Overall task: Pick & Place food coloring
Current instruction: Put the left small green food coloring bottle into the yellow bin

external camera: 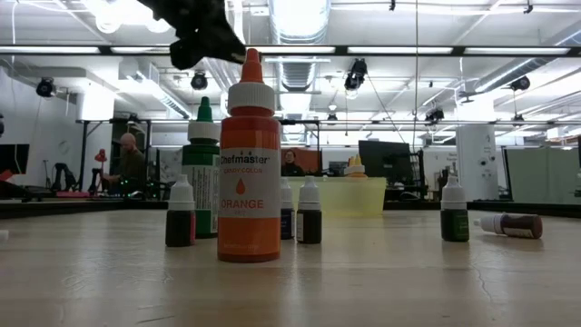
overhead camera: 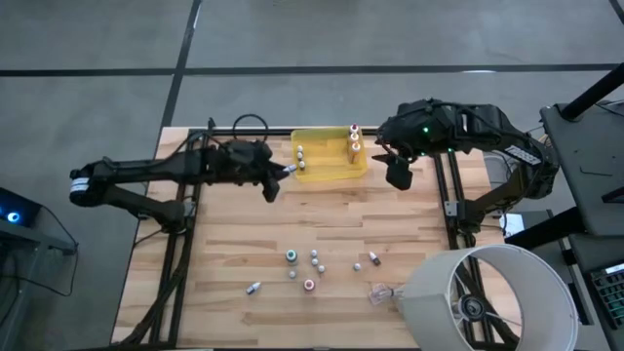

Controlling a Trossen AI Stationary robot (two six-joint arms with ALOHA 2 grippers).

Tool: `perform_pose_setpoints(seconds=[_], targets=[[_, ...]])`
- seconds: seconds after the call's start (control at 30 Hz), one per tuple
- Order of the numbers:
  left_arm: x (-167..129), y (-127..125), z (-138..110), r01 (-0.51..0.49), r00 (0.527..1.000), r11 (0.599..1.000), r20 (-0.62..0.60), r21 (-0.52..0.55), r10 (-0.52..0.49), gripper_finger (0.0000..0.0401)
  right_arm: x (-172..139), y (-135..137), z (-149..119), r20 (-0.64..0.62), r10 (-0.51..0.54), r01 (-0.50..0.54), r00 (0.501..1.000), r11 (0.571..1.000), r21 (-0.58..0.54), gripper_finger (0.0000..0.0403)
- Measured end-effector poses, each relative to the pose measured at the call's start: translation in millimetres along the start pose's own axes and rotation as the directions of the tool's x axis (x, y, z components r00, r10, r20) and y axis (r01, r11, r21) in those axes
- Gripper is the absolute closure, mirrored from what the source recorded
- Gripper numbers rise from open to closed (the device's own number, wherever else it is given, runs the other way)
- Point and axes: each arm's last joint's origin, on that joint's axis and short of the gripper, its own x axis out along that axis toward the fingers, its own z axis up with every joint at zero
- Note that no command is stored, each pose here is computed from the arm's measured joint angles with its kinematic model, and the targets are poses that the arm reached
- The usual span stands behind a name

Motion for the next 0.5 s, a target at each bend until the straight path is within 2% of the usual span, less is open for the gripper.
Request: perform_pose_setpoints(seconds=[0.1,0.23,0.5], targets=[[-1,3,6,0.021,1.000,1.000,0.008,-0.010,-0.021,0.0357,0,1,6,0.063,0.051,-0.050,0.997,0.999,-0.018,0.0229],[-4,7,13,0.040,0.999,0.999,0.012,-0.031,-0.040,0.0357,1,2,13,0.129,0.067,-0.066,0.989,0.998,-0.013,0.0229],[-6,22,21,0.083,0.996,0.995,-0.013,-0.046,-0.083,0.0357,1,2,20,0.188,0.065,-0.090,0.980,0.988,0.124,0.0229]])
